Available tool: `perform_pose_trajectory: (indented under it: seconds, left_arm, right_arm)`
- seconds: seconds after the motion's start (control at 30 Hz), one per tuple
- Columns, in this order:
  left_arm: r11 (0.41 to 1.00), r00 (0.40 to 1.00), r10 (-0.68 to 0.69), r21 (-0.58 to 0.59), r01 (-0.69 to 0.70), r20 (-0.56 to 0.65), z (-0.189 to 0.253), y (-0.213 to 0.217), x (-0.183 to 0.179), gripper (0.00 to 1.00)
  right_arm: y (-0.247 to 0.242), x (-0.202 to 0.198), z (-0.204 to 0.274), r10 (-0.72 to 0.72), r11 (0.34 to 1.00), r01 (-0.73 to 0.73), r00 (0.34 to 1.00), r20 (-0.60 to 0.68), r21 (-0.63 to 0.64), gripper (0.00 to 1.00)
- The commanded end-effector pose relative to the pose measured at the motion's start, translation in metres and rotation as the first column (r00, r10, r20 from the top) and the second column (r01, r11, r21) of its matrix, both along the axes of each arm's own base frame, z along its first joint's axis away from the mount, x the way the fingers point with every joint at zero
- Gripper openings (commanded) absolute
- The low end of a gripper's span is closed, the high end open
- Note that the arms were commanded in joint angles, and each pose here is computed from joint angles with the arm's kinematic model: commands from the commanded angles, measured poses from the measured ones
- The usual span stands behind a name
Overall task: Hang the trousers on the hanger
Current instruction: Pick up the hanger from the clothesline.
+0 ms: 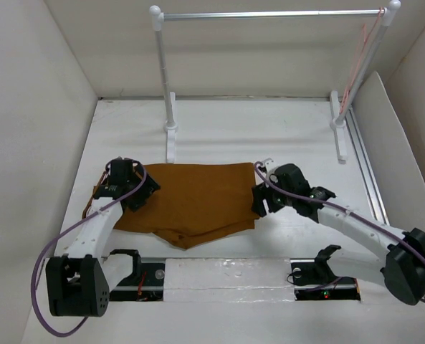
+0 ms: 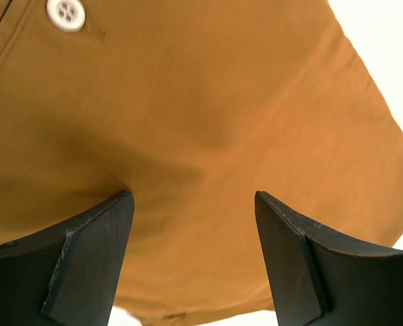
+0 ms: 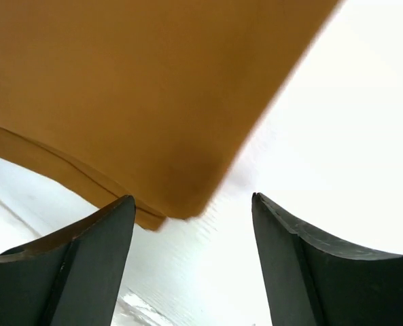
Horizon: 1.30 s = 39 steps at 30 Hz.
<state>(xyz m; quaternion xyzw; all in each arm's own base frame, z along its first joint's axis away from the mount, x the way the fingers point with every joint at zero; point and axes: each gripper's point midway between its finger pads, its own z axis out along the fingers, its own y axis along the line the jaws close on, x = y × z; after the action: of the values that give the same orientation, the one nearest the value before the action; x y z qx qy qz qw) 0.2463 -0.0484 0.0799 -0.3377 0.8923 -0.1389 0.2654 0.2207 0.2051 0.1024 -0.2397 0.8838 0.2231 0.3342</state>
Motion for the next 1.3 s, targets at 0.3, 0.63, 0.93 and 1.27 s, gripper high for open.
perform_pose_trajectory:
  seconds: [0.3, 0.63, 0.93, 1.27]
  left_arm:
    - [0.994, 0.992, 0.061, -0.095, -0.051, 0.106, 0.037, -0.009, 0.039, 0.63]
    - [0.988, 0.873, -0.114, -0.037, 0.149, 0.474, 0.177, -0.034, 0.082, 0.00]
    - [0.894, 0.783, -0.403, 0.384, 0.229, 0.473, 0.254, -0.134, 0.125, 0.00]
    - [0.832, 0.741, -0.551, 0.326, 0.450, 0.384, 0.175, -0.198, 0.067, 0.37]
  right_arm:
    - [-0.022, 0.021, 0.012, -0.010, 0.995, 0.010, 1.000, 0.003, -0.099, 0.75]
    - [-0.082, 0.086, 0.337, -0.160, 0.987, 0.126, 0.773, 0.614, 0.099, 0.00]
    - [-0.241, 0.201, 0.367, -0.452, 0.882, 0.438, 0.685, 0.572, 0.173, 0.63]
    - [-0.275, 0.266, 0.322, -0.458, 0.888, 0.407, 0.730, 0.508, 0.215, 0.71]
